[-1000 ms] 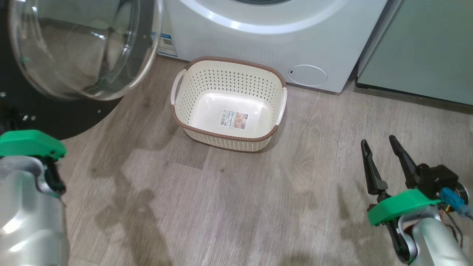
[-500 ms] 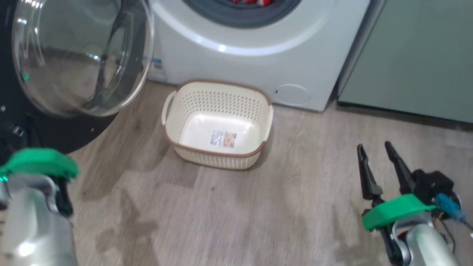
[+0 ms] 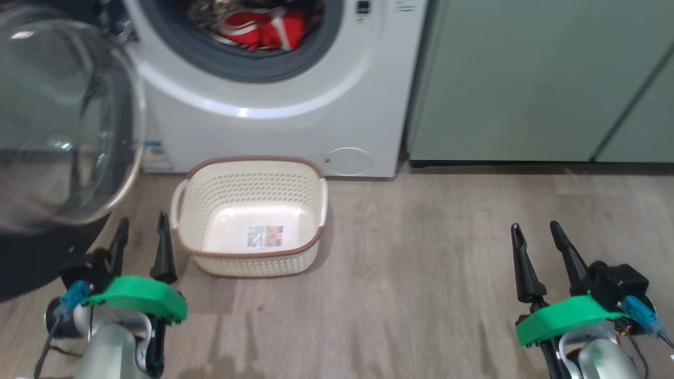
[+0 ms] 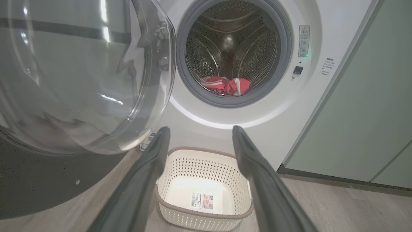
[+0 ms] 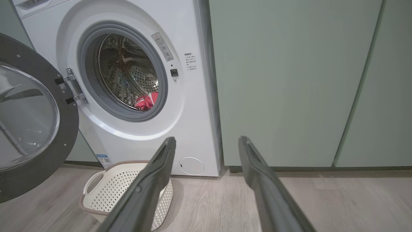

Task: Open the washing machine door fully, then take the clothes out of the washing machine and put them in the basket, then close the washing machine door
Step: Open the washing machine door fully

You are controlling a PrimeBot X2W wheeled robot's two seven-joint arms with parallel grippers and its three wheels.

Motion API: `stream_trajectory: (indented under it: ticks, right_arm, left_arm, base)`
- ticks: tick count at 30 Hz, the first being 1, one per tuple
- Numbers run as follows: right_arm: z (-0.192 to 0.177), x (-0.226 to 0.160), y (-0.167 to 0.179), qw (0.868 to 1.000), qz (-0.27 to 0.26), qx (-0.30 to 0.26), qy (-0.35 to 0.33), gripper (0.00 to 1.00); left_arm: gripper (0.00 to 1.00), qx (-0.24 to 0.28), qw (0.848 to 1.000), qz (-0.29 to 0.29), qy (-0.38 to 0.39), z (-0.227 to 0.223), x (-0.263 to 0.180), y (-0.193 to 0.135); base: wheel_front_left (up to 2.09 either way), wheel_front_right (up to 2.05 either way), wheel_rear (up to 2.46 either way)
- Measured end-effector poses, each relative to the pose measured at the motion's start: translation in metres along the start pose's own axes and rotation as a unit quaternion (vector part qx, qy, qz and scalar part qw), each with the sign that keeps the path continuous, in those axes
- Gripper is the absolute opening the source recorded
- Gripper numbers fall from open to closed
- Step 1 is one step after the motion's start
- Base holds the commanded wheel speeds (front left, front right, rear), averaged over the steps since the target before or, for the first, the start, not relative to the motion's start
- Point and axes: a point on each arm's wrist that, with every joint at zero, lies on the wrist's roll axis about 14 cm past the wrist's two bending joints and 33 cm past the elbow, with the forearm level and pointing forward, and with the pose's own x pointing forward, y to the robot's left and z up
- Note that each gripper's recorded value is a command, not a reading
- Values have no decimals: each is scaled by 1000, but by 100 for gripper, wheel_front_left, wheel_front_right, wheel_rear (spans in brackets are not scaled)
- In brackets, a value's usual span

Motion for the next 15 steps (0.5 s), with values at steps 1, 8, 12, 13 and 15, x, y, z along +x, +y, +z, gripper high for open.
stream_trajectory:
  ticks: [1,8,12,13,15]
  right_arm:
    - [2,-4,-5,1000,-8,0,-3,100]
    - [3,-36,-32,998,-58,0,-5,100]
    - [2,-53,-42,997,-80,1,-5,100]
    - [2,-55,-43,997,-83,2,-5,100]
    - [3,-57,-45,996,-86,1,-7,100]
  left_arm:
    - [100,-1,1000,-9,3,-2,0,-6]
    - [100,-22,999,-46,16,-13,7,-38]
    - [100,-29,997,-70,18,-13,10,-57]
    - [100,-29,997,-72,18,-13,10,-59]
    - [100,-27,997,-76,20,-15,9,-61]
  base:
    - [0,0,0]
    - [0,0,0]
    - [0,0,0]
    - [0,0,0]
    - [0,0,0]
